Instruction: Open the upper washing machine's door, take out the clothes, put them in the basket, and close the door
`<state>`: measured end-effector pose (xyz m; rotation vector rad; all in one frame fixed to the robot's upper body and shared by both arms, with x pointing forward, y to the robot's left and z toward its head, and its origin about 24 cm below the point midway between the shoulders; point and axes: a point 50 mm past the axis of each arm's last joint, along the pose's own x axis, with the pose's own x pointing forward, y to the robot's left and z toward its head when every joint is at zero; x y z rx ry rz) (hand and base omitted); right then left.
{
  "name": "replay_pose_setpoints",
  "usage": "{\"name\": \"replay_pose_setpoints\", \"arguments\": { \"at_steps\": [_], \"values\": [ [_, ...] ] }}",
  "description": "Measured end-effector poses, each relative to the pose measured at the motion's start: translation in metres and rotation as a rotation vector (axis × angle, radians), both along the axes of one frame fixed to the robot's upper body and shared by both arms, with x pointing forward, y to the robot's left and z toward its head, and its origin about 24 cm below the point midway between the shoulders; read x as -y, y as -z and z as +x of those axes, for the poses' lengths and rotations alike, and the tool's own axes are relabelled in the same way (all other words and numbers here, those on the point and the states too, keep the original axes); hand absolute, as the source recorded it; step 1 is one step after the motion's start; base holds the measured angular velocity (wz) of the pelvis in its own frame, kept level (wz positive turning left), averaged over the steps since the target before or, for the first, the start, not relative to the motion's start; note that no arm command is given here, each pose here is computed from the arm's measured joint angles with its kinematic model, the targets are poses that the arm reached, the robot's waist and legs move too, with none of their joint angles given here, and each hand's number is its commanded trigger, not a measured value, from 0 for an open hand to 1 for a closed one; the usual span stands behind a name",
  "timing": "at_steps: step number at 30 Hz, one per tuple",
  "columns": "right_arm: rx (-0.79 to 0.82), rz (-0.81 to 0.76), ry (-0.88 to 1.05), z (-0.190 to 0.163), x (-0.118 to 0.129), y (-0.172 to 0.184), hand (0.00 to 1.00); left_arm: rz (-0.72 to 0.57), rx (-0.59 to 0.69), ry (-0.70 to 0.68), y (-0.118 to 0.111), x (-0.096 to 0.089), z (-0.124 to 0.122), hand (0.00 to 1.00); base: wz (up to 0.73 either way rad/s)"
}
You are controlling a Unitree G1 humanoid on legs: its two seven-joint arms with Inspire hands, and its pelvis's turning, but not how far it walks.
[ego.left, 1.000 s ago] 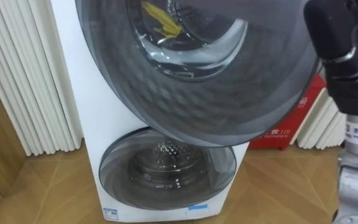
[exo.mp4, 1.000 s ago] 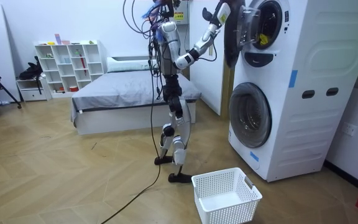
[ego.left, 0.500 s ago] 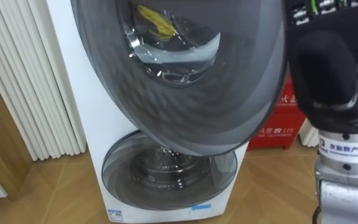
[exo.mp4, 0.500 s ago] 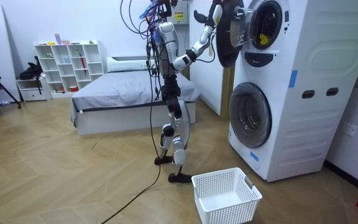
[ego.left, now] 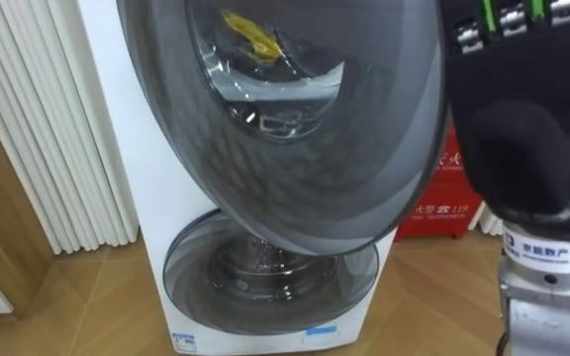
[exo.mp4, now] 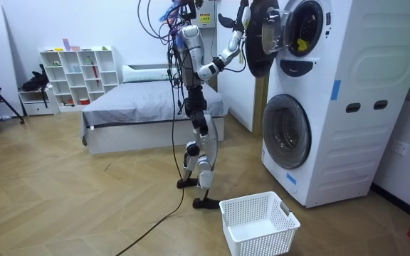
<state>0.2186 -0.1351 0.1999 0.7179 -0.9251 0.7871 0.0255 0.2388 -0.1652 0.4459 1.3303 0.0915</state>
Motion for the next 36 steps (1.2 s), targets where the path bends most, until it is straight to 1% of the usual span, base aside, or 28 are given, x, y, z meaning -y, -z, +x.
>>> {"name": "replay_pose_setpoints", "arguments": {
  "at_steps": [6,9,14,16,19,23,25,33,36],
  "values": [
    [0.023,-0.003,-0.053,-0.002,-0.009,0.002,0.00,-0.003,0.005,0.022,0.000,0.001,0.005,0.00,-0.01],
    [0.053,0.001,-0.118,-0.007,-0.019,0.000,0.00,-0.007,0.012,0.044,0.000,0.001,0.010,0.00,-0.01],
    [0.081,-0.045,-0.297,-0.016,-0.049,0.005,0.00,-0.012,0.024,0.063,-0.001,-0.001,0.018,0.00,0.04],
    [0.054,-0.085,-0.349,-0.017,-0.058,0.010,0.00,-0.004,0.027,0.066,-0.002,-0.004,0.019,0.00,0.16],
    [-0.039,-0.150,-0.427,-0.013,-0.072,0.023,0.00,0.003,0.029,0.067,-0.003,-0.007,0.021,0.00,0.13],
    [-0.114,-0.253,-0.488,-0.013,-0.088,0.035,0.00,-0.005,0.039,0.070,-0.003,-0.005,0.026,0.00,0.17],
    [-0.132,-0.275,-0.491,-0.012,-0.091,0.036,0.00,-0.007,0.035,0.068,-0.003,-0.004,0.026,0.00,0.08],
    [-0.105,-0.294,-0.525,-0.009,-0.101,0.027,0.00,-0.022,0.045,0.081,-0.002,0.004,0.036,0.00,0.10],
    [-0.126,-0.304,-0.533,-0.009,-0.104,0.028,0.00,-0.026,0.041,0.077,-0.001,0.007,0.038,0.00,0.09]
  ]
}}
